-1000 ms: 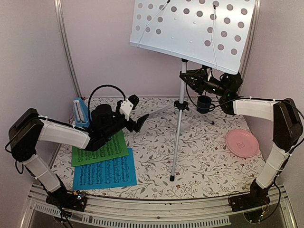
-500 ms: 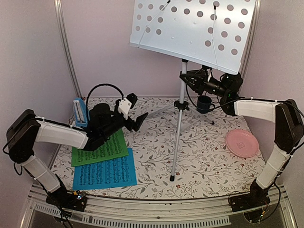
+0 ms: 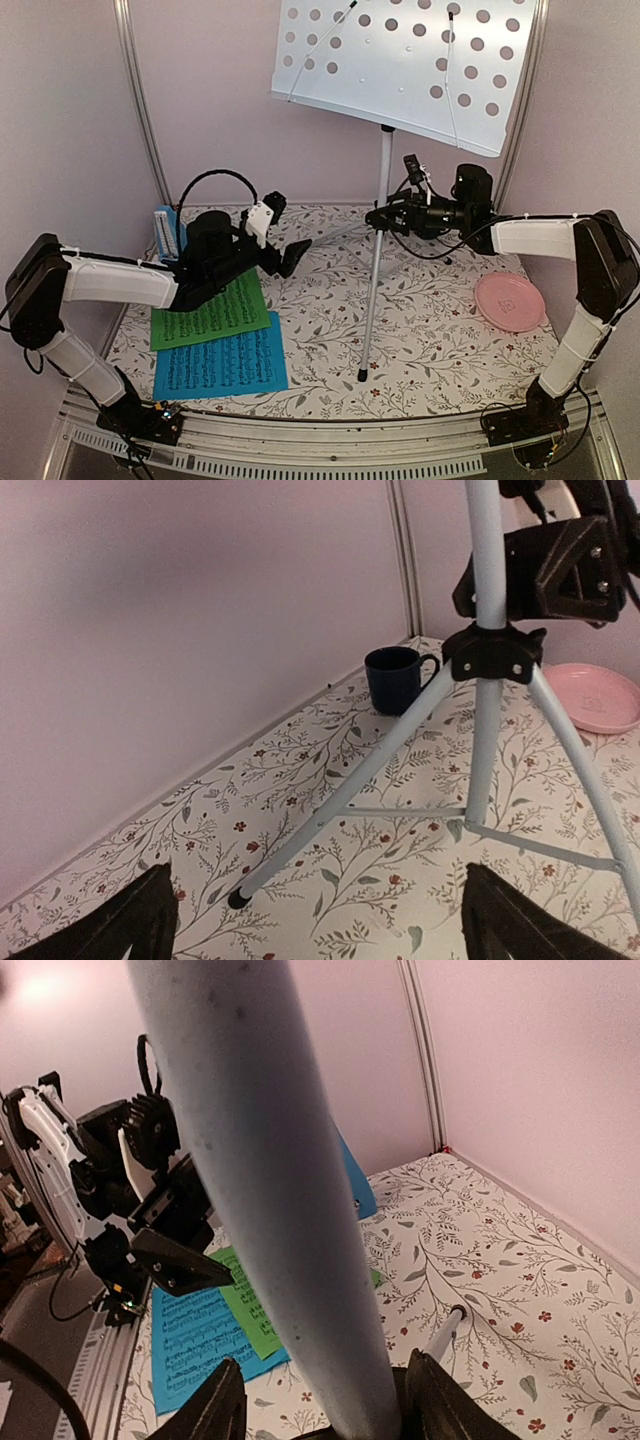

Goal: Set up the instrument practice props

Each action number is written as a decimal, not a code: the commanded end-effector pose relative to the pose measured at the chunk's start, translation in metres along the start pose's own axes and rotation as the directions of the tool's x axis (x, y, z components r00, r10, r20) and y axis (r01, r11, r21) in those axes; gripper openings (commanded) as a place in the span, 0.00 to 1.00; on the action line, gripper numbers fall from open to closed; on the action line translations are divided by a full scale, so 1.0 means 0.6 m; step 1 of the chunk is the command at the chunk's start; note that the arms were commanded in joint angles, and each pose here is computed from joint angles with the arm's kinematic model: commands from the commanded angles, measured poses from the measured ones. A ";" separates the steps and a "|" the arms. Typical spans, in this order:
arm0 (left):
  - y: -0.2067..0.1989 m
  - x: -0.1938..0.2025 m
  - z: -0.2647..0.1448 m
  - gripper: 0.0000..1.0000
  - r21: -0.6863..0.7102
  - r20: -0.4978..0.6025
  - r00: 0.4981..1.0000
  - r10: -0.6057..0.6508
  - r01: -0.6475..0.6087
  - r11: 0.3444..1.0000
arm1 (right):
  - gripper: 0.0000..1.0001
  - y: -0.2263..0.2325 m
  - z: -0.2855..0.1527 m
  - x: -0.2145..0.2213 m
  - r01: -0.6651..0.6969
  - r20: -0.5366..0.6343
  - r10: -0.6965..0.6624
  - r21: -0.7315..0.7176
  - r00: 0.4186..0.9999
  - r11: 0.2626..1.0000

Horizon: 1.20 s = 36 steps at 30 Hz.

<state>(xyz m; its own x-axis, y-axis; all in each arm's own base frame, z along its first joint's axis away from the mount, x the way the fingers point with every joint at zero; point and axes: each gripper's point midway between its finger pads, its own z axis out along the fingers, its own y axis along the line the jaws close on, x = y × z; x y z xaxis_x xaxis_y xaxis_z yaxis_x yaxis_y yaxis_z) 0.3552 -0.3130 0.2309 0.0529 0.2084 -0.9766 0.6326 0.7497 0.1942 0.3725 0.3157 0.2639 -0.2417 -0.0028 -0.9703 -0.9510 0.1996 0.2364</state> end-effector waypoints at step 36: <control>-0.027 0.081 0.233 0.31 0.482 -0.082 0.978 0.193 -0.131 0.867 | 0.72 -0.127 -0.098 0.113 -0.366 0.048 0.370 0.307 0.928 0.878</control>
<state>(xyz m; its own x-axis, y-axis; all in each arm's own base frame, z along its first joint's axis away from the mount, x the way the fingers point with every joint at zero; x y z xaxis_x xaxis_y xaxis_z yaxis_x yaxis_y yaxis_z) 0.4545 -0.4168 0.1367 0.0862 0.4531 -0.8873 0.9310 0.2804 0.2336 0.3990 0.2383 0.1652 -0.6226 0.1084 -0.7750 -0.6485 0.4829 0.5885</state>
